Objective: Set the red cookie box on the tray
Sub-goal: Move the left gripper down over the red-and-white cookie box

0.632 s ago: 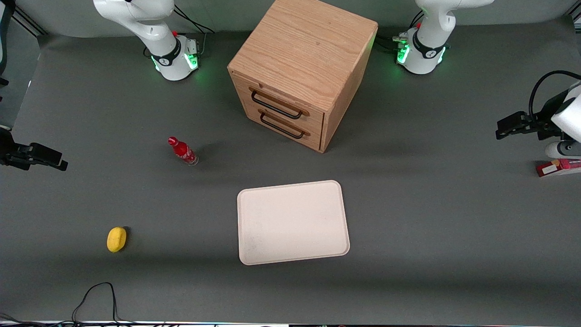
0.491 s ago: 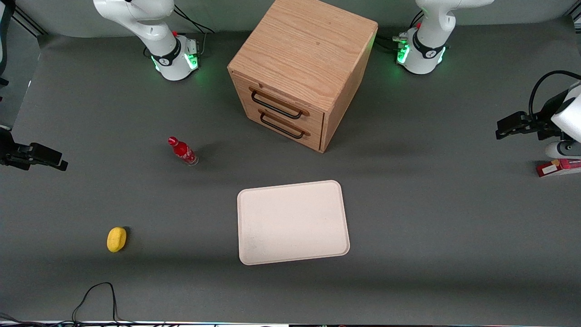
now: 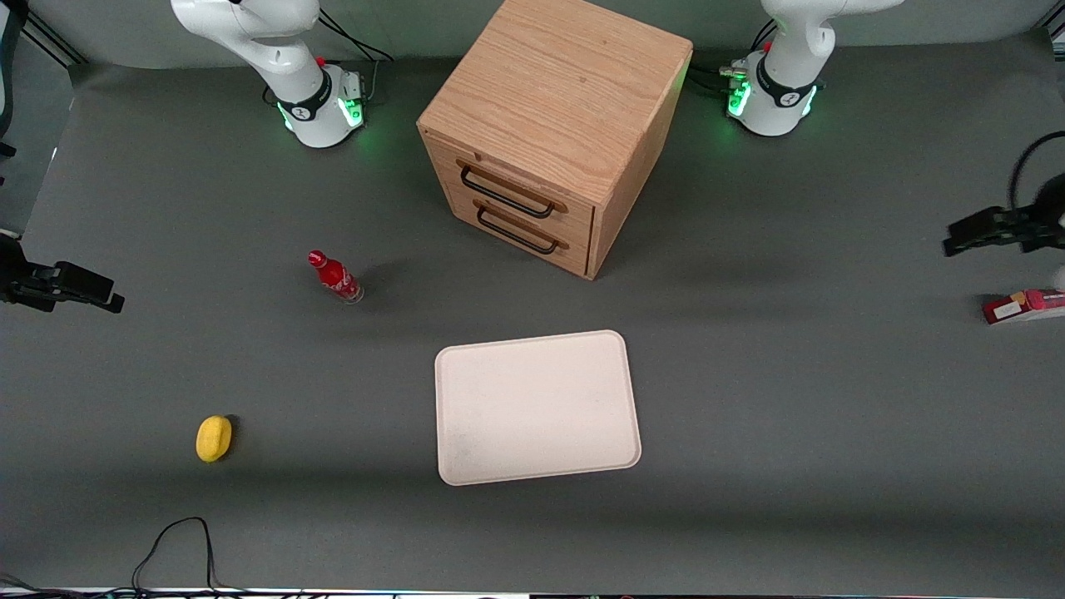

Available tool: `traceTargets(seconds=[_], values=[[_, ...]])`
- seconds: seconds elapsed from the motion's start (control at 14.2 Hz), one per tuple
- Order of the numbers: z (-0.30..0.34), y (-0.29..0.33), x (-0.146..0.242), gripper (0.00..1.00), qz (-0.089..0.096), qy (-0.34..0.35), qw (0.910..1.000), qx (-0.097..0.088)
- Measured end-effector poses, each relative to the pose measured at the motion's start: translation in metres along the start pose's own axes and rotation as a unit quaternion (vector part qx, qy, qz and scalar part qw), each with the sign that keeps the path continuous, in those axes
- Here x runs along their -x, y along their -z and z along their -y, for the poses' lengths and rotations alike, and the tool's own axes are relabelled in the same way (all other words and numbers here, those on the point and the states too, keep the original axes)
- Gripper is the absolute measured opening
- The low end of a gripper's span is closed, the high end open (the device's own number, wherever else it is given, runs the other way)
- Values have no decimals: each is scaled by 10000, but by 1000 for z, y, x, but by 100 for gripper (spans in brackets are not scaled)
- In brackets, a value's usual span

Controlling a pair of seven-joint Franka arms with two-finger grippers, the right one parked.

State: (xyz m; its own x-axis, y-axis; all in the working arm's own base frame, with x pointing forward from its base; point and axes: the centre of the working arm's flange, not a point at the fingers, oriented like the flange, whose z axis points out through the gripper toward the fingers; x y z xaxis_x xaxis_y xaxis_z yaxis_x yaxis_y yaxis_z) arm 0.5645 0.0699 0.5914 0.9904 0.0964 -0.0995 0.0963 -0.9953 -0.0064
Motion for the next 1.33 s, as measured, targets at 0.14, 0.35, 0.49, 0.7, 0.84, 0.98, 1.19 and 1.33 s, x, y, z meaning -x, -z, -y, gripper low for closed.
traceTargets(seconds=[0.14,0.35,0.49,0.7,0.84,0.98,1.19,1.33], values=[[69,-4,4,100,42,555,9984,38],[168,-16,17,100,90,854,9963,60],[233,-24,25,100,35,442,9990,83],[324,-44,36,100,-44,44,10000,76],[369,-57,41,100,2,-48,10000,-43],[383,-61,35,100,31,-26,9996,-276],[381,-60,31,100,25,917,9951,-365],[383,-64,33,100,48,2098,9771,-340]])
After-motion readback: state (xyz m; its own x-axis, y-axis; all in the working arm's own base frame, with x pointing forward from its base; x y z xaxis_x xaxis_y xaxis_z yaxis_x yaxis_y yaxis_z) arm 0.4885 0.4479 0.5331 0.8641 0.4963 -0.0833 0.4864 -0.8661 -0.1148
